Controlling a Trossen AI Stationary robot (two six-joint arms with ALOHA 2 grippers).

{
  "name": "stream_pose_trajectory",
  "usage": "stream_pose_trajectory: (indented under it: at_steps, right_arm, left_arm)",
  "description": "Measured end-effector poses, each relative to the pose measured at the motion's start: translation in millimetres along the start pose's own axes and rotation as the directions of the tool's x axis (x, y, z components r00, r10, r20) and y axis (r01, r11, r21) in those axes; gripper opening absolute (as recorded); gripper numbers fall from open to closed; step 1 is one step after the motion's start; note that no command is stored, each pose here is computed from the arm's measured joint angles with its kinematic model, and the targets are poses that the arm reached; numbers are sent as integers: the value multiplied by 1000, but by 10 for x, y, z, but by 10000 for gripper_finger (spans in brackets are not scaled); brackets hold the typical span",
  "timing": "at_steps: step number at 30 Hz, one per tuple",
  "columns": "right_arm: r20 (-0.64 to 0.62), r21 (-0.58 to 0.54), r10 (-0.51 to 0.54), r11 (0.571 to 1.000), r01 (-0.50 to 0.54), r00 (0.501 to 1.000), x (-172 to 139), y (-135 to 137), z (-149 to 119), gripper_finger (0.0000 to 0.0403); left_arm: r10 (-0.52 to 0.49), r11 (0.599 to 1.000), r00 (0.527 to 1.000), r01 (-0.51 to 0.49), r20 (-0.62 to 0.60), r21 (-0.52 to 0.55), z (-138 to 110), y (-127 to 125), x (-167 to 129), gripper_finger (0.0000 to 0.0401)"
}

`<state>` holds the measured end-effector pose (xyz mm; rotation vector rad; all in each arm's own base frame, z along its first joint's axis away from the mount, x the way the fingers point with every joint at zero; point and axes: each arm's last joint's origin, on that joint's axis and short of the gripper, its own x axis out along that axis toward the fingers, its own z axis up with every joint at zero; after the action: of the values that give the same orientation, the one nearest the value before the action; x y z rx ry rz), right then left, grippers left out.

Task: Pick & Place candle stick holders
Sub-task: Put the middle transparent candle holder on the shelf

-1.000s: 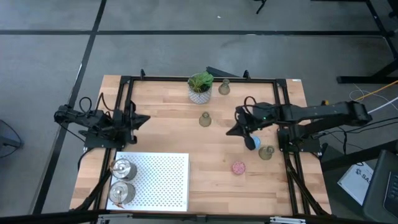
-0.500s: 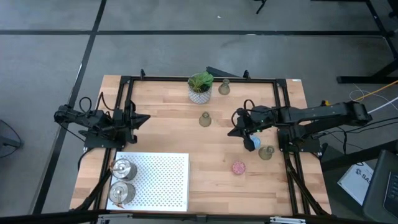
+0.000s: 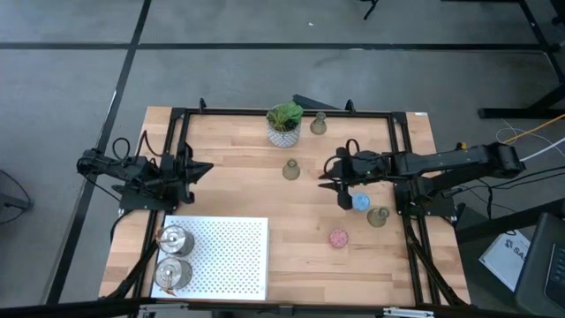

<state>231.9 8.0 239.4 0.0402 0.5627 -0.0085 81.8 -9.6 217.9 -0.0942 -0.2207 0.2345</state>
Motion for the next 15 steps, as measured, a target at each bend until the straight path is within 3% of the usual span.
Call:
stream_pose_trajectory:
  at_steps: [7, 15]
  right_arm:
    - [14, -142, 0, 990, 2, 1000, 94, -4, 7, 155]
    - [15, -103, -2, 995, 3, 1000, 388, -119, -30, 180]
  left_arm:
    - [0, 999, 1000, 0, 1, -54, 1, 0, 0, 4]
    - [51, 997, 999, -51, 4, -65, 7, 15, 0, 4]
